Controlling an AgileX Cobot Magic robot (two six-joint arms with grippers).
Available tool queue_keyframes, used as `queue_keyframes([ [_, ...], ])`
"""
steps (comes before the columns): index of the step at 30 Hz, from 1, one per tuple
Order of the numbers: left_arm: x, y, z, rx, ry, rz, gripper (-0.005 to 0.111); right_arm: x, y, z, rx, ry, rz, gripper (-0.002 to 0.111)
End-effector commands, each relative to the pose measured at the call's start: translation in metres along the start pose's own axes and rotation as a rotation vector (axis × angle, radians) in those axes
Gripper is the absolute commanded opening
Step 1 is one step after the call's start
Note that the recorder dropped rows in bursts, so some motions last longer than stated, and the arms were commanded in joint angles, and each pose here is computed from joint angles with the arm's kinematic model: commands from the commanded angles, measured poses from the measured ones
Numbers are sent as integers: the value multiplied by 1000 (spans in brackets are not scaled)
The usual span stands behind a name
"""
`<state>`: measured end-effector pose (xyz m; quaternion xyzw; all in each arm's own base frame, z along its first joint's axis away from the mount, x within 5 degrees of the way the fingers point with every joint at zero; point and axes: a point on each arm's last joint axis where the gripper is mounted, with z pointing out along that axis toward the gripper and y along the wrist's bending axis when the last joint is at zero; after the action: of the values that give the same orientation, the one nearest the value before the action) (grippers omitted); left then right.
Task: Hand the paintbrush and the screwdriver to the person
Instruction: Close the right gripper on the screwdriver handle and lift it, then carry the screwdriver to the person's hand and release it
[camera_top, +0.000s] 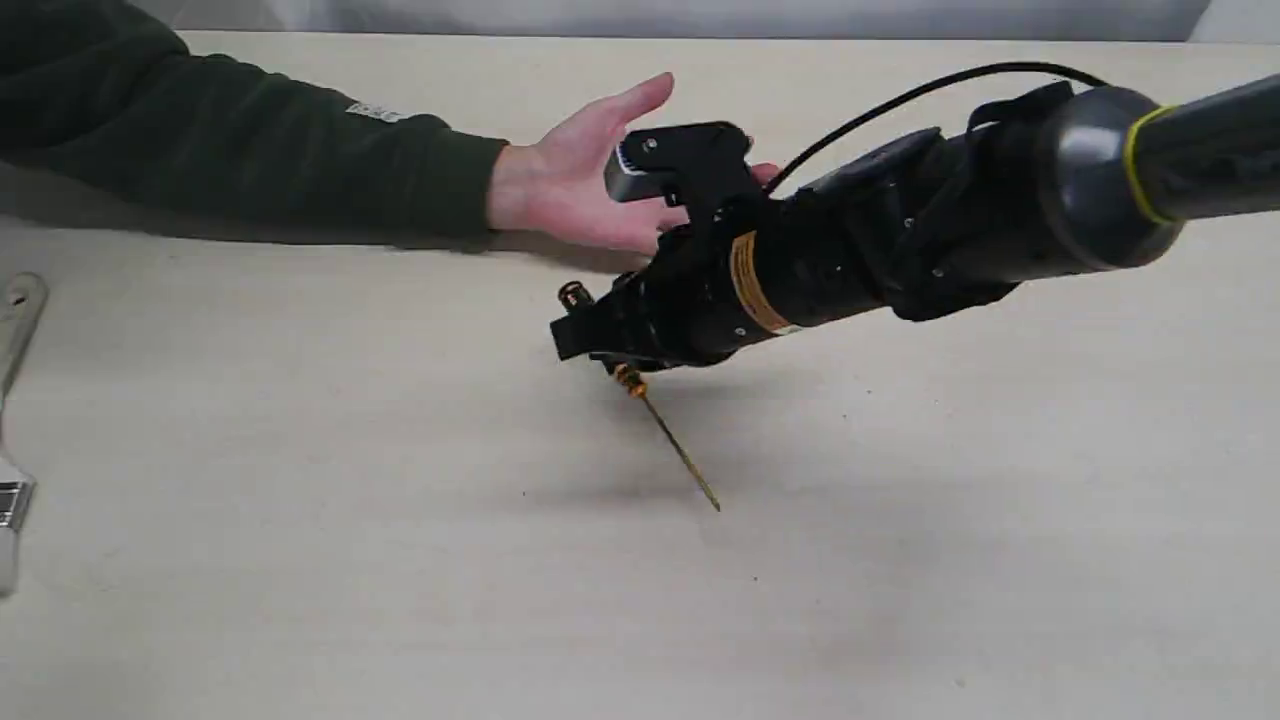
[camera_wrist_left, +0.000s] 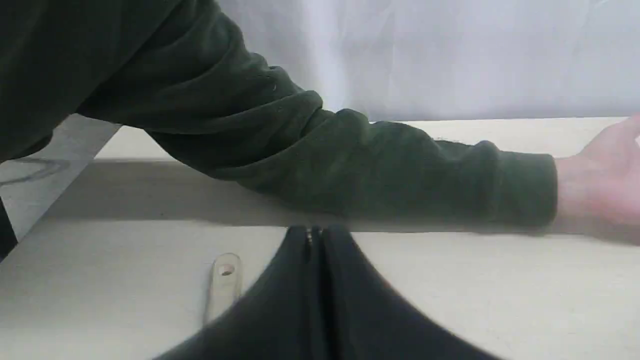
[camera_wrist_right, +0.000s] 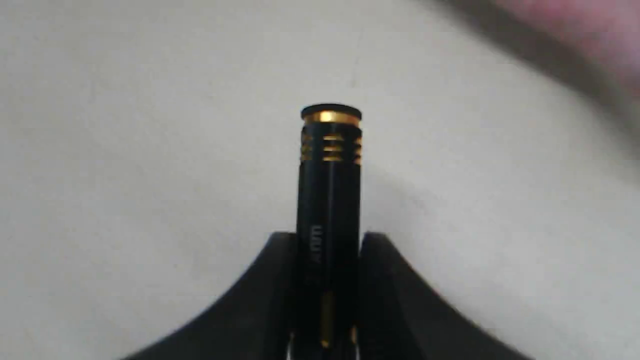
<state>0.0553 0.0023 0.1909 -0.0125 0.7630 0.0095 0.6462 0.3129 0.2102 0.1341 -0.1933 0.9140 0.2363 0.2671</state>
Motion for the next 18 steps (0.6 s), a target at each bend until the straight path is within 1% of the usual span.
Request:
queue_keyframes([
  [1, 0, 0, 0, 2, -4, -2, 0, -15, -1, -14, 58, -76, -30, 7],
  [9, 0, 0, 0, 3, -4, -5, 0, -61, -4, -29, 90, -228, -36, 7],
  [14, 0, 0, 0, 3, -4, -5, 0, -86, -17, -40, 115, -308, -18, 7],
  [18, 0, 0, 0, 3, -4, -5, 0, -96, -29, -47, 142, -343, -11, 7],
])
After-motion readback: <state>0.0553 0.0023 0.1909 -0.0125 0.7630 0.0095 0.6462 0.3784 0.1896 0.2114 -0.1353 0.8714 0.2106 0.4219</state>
